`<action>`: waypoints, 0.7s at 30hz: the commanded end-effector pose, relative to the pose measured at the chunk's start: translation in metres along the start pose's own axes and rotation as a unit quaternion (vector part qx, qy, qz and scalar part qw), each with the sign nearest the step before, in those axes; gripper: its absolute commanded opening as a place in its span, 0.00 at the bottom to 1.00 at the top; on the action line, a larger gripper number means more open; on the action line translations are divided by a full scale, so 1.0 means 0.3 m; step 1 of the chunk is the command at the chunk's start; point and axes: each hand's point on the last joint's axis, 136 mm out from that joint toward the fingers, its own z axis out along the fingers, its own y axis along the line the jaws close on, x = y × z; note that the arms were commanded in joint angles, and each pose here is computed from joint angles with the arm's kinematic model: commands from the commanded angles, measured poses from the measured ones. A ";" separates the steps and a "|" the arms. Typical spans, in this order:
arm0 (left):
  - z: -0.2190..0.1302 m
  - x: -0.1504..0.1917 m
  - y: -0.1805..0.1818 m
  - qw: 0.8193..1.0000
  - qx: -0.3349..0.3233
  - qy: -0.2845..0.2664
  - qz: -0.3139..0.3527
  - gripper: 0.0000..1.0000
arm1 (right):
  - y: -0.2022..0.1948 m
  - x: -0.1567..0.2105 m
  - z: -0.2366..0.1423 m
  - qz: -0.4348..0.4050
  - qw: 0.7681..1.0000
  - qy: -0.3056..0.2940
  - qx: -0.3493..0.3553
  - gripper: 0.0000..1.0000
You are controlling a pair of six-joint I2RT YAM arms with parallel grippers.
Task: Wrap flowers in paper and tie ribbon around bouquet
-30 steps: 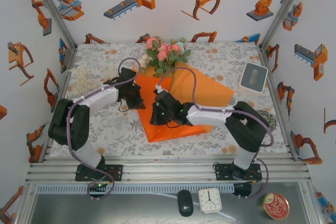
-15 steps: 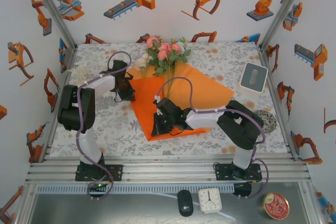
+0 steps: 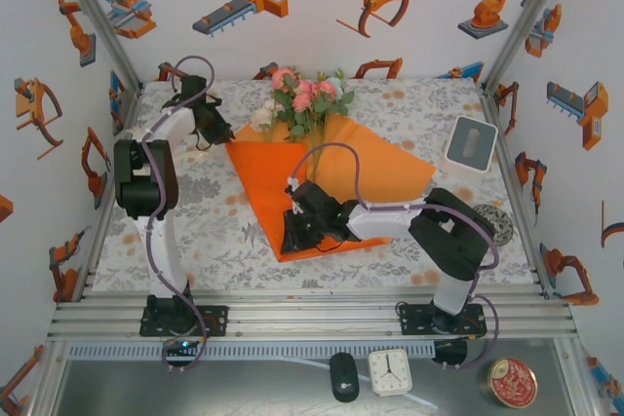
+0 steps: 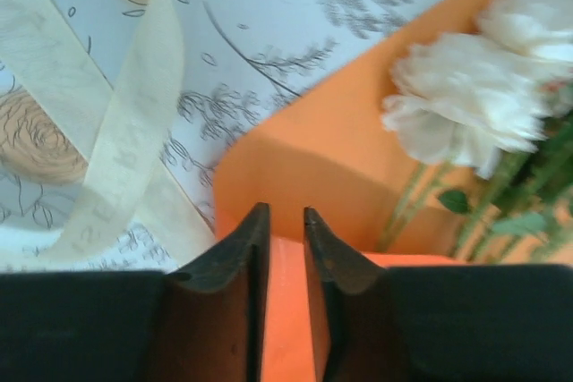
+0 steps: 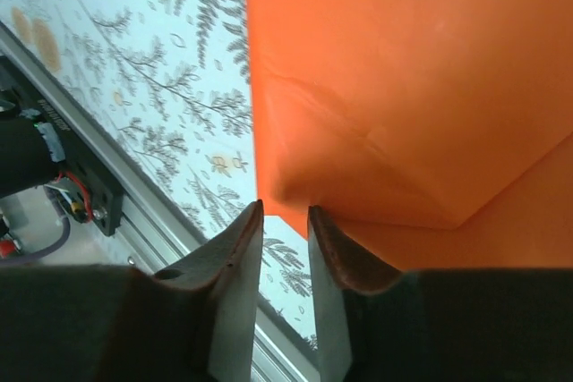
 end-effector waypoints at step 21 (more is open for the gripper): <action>-0.391 1.004 -0.234 0.950 0.097 0.129 0.268 0.39 | -0.542 0.204 -0.635 0.221 0.934 -0.181 0.214 0.93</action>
